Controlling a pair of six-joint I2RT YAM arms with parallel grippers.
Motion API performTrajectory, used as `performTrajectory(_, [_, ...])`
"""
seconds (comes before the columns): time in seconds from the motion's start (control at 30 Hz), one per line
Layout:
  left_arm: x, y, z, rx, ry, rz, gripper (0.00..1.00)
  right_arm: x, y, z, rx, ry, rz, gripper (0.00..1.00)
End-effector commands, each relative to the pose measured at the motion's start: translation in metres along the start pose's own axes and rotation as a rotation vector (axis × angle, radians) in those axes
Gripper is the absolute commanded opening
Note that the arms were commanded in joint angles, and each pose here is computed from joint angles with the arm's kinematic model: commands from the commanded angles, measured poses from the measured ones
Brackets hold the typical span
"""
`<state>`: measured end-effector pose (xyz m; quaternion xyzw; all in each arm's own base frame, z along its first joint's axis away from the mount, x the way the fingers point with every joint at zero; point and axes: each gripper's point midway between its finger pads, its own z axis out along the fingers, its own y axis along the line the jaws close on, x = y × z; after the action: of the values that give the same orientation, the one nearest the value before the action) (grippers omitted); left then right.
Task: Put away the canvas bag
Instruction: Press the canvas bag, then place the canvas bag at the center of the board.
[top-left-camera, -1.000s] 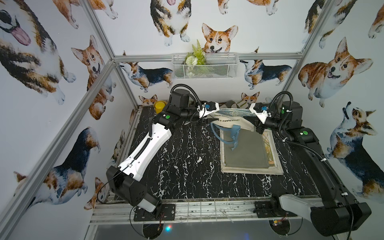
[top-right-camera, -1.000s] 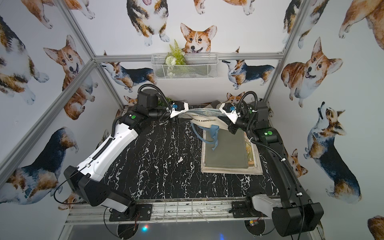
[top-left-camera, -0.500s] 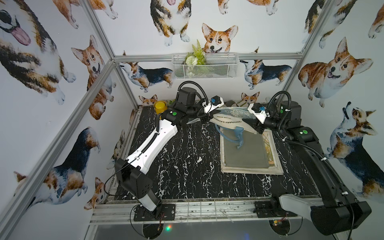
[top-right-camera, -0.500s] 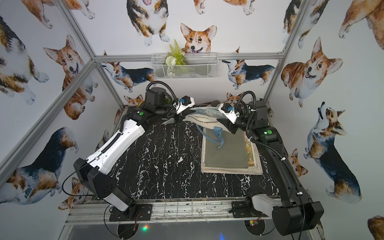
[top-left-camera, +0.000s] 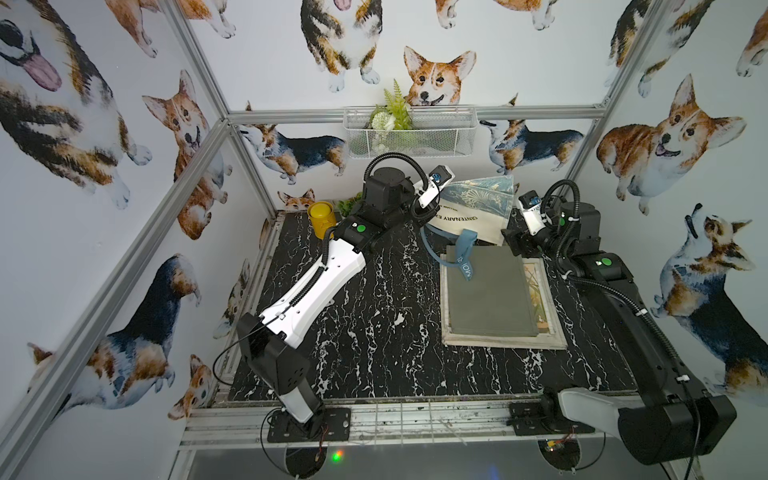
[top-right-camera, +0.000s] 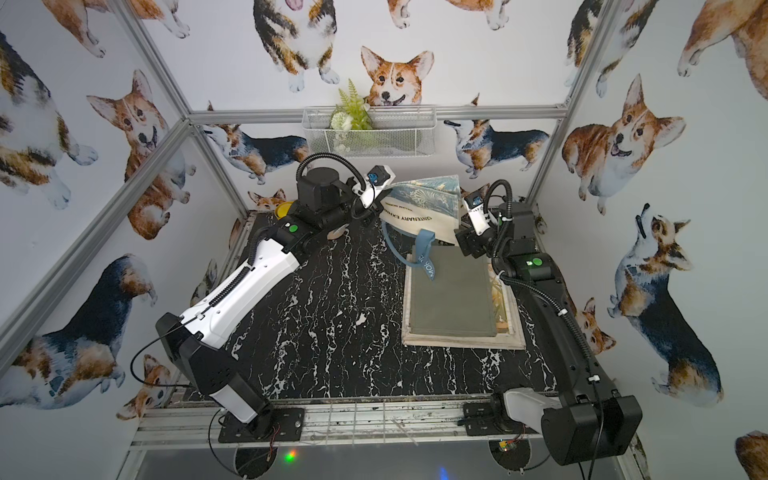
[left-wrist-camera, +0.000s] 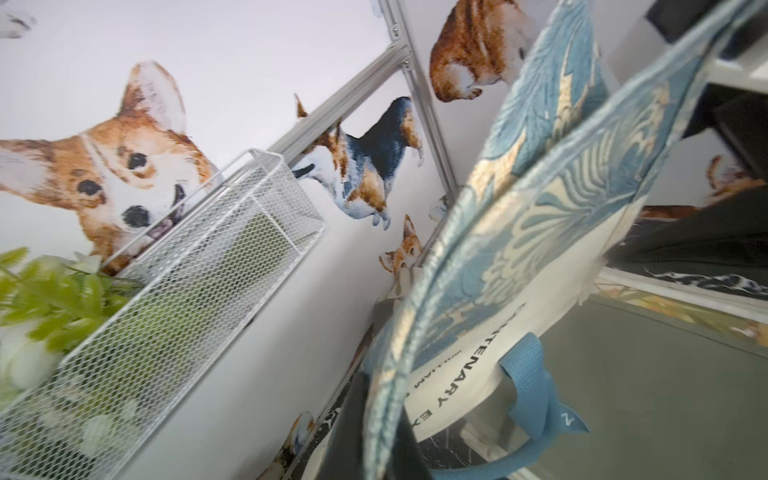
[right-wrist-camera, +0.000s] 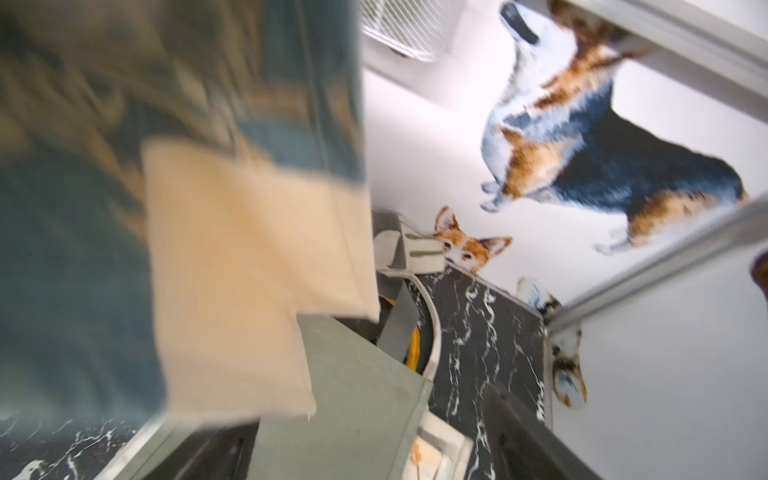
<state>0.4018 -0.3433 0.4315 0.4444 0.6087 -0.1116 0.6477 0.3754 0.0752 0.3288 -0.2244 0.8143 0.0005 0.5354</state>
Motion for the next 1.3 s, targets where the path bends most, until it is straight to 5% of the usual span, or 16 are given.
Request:
performTrajectory(0.0, [-0.022,0.024,0.01,-0.166,-0.058,0.043,0.0,0.016,-0.04,-0.003,0.148,0.04,0.276,0.88])
performTrajectory(0.67, [-0.033,-0.019,0.08,-0.289,-0.066,0.101,0.0,0.081,-0.076,-0.013,0.207,0.196,0.816,0.84])
performTrajectory(0.9, [-0.027,-0.114,0.097,-0.22,-0.136,0.162,0.0,0.105,-0.11,-0.016,0.28,0.21,0.977,0.84])
performTrajectory(1.27, [0.053,-0.264,0.091,0.238,0.055,0.16,0.0,0.108,-0.141,-0.011,0.355,0.211,0.976,0.85])
